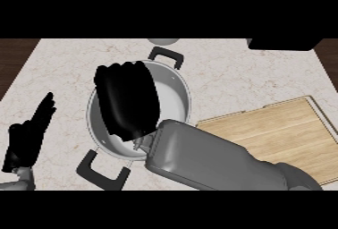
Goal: Pick the tomato from the tray and place it in the pot
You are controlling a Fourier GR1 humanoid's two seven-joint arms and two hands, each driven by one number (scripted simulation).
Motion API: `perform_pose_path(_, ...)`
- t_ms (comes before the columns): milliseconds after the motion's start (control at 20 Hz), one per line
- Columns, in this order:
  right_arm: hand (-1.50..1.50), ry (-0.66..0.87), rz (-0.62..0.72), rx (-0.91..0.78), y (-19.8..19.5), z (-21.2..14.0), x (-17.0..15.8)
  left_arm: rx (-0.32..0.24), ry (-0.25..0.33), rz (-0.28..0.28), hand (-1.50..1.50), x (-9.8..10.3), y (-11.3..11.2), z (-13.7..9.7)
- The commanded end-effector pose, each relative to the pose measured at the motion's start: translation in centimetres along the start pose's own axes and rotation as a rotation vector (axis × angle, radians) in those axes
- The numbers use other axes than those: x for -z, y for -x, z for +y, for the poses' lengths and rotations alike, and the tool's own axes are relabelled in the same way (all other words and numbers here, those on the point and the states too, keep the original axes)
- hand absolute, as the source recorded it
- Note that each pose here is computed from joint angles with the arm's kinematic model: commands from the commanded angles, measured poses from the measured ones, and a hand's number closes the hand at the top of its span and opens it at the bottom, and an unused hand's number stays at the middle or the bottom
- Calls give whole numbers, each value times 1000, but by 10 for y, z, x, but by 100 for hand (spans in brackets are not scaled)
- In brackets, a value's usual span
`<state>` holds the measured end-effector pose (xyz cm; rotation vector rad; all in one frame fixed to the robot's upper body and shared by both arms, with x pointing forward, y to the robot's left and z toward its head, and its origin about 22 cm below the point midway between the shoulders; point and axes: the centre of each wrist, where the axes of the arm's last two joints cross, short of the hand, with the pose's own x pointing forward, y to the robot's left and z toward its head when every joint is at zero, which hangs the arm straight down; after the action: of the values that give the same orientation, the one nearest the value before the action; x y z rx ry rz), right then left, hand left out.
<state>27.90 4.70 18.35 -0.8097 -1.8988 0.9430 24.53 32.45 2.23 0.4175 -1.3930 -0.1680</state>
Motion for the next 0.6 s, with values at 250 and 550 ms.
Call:
perform_pose_path(250,150,-55,42,-89,47,36,54,0,12,-12,0,3,-6,-14)
perform_pose_path(550,150,-86,99,-17,83,56,56,2,33,-33,0,2,-8,-10)
